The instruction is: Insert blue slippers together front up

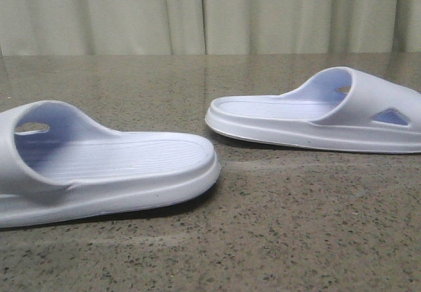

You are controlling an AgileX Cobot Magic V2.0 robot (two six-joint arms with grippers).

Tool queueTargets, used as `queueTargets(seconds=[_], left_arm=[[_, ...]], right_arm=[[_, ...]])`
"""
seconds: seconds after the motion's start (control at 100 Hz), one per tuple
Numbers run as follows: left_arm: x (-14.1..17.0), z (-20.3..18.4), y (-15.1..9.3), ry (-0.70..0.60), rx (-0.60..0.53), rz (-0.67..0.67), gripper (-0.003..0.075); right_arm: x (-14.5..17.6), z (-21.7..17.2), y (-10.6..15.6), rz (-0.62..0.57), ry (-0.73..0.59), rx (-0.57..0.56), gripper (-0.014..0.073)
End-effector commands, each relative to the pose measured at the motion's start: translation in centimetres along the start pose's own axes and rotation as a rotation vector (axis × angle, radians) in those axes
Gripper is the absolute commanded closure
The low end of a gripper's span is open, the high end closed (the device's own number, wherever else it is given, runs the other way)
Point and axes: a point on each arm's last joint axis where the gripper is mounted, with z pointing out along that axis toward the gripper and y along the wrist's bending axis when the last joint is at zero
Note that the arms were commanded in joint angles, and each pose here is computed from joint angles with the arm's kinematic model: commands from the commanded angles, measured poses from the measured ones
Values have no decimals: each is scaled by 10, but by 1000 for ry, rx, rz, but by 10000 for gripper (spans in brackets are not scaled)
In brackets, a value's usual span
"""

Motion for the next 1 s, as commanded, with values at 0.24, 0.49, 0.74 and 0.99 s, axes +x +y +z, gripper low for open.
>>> queueTargets(seconds=[0.24,0.49,0.74,0.99], left_arm=[[5,15,-10,107,-3,-63,291],[7,18,-9,132,-18,-63,384],[5,18,-10,115,-13,-63,638],[3,19,-11,91,-2,-75,700]], right_arm=[[-17,0,0,-7,-100,1,277],[-17,0,0,-7,-100,1,277],[-17,0,0,-7,-100,1,277],[-17,0,0,-7,-100,1,277]])
